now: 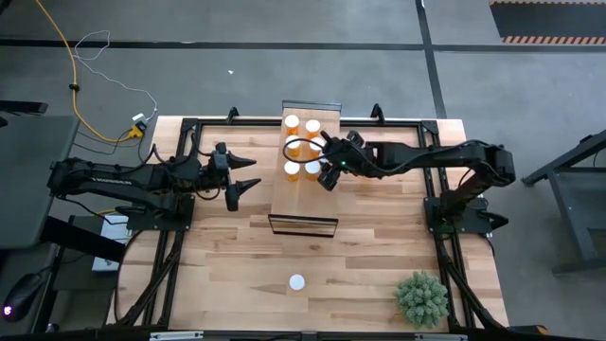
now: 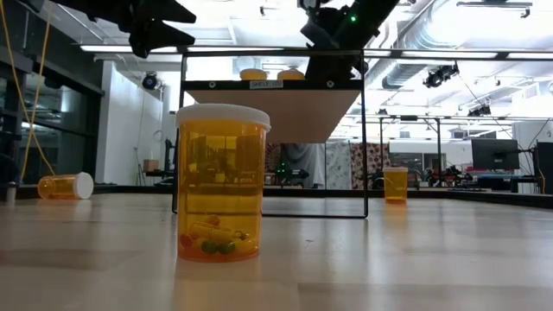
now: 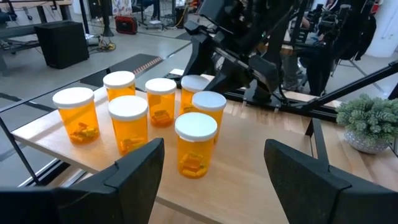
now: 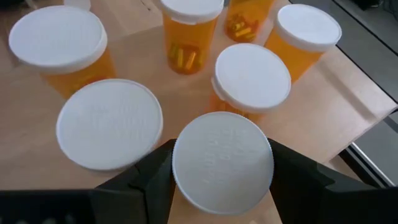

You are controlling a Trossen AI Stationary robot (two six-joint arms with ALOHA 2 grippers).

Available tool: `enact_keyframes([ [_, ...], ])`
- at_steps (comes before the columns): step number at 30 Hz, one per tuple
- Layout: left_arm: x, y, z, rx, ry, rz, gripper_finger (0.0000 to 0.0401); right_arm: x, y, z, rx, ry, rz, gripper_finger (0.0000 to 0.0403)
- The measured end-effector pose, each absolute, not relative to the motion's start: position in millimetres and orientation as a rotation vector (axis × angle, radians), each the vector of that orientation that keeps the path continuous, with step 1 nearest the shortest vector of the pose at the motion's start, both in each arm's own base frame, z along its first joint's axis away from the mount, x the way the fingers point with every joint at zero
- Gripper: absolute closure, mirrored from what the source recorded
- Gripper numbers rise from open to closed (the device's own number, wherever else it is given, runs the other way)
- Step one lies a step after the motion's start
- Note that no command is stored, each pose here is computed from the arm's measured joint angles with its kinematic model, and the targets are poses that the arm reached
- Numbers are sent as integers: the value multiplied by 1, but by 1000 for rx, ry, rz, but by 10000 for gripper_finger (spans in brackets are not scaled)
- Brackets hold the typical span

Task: Pick and place medicine bottles onto shelf by color
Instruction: Put the orange pill bottle on the shelf

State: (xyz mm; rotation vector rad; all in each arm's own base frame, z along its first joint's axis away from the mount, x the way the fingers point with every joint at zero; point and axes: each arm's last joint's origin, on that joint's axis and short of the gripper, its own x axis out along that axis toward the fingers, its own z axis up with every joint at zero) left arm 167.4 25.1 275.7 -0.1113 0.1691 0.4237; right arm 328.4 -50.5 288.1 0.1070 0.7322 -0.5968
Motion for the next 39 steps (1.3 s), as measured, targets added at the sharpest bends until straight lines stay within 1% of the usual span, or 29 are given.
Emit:
enact_keyframes([
  [18,167,25,276,-112,166,423,133,328,-50,288,115,733,-599,190],
  [21,167,25,276,-112,166,424,133,328,-50,287,120,741,-597,167],
  [26,167,25,276,-113,166,424,133,327,-50,287,108,748,-592,97],
  [29,167,25,276,-112,166,423,133,324,-50,290,94,749,-585,65],
  [32,167,25,276,-110,167,423,133,317,-49,299,88,734,-581,54],
  [39,167,25,276,-104,168,422,133,285,-43,322,102,746,-596,54],
])
